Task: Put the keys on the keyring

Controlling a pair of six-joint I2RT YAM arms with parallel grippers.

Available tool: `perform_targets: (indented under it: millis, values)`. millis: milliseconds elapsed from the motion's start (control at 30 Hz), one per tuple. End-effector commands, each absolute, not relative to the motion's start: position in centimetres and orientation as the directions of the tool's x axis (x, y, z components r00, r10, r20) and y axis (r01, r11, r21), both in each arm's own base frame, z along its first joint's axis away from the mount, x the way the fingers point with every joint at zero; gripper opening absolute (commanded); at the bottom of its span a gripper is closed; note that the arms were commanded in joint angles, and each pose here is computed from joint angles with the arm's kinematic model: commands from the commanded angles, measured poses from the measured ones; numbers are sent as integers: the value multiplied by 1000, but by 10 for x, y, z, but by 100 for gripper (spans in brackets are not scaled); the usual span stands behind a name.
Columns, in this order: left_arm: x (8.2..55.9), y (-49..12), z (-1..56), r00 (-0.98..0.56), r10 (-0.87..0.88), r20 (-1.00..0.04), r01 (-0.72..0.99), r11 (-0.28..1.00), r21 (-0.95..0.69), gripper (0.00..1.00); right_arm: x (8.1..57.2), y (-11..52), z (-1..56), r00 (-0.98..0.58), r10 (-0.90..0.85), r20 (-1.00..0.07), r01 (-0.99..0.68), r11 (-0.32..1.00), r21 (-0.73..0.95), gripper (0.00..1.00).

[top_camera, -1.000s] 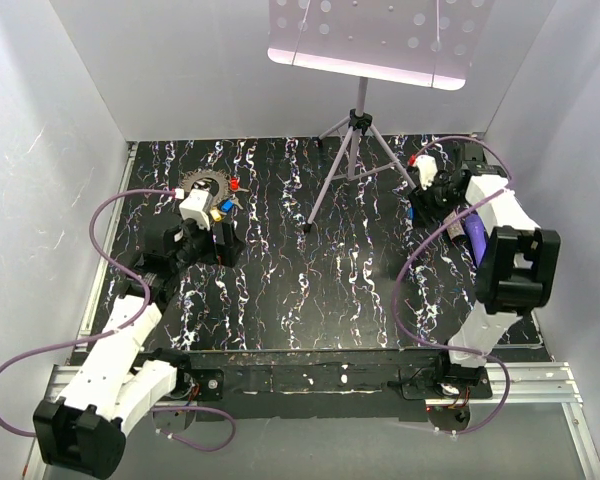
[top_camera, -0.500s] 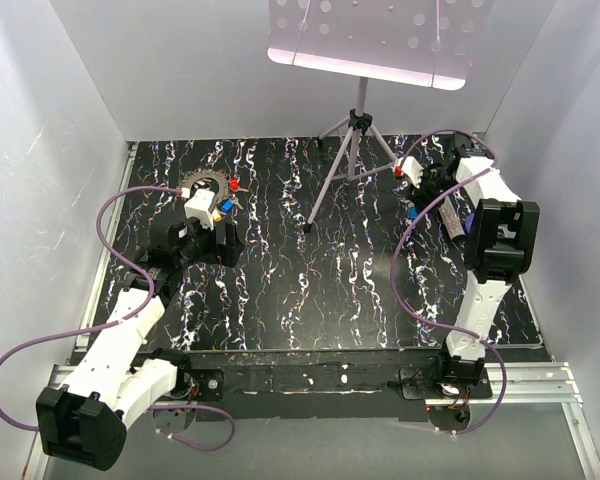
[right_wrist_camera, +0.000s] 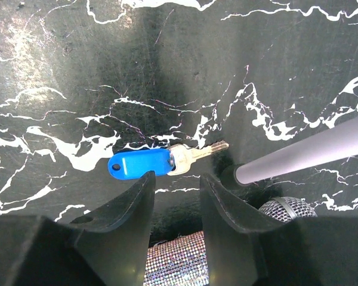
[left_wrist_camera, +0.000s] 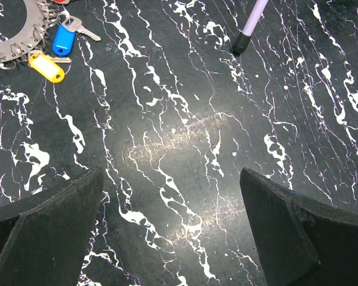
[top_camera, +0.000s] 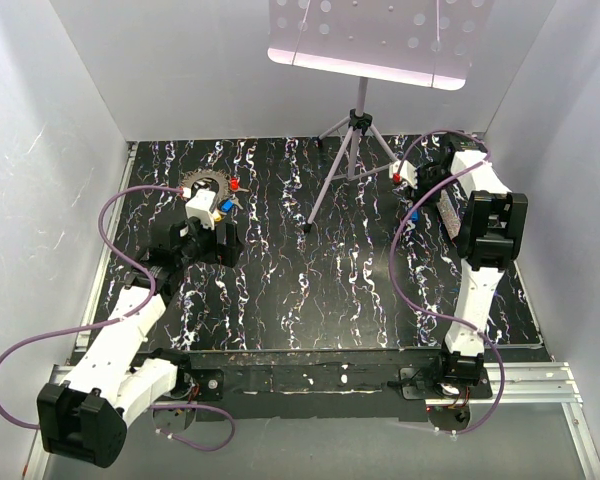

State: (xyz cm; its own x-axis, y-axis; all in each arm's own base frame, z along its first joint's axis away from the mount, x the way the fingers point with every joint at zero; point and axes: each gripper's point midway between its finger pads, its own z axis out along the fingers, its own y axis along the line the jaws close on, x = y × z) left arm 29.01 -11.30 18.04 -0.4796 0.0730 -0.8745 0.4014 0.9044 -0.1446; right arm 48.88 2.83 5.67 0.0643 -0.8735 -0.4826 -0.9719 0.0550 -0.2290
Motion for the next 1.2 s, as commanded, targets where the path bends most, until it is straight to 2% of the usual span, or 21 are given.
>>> perform_targets:
  millis: [0,500,700,900,1167]
  values:
    - [296,-114,195,-442,78,-893,410,903,-124,98,492,32,61,108,-865,-489,-972,10,-233,43]
    - [298,-113,188,-460,87,-884,407,905,-123,98,501,35,41,112,-878,-465,-977,-12,-213,36]
    - [299,-113,188,-460,88,-884,406,906,-122,98,499,35,37,106,-879,-465,-981,-15,-196,27]
    - [299,-113,187,-463,87,-882,405,906,-123,98,490,36,38,100,-875,-473,-986,-23,-167,12]
    - [298,-112,188,-459,89,-884,406,906,-120,98,491,37,37,102,-876,-471,-985,-24,-169,13]
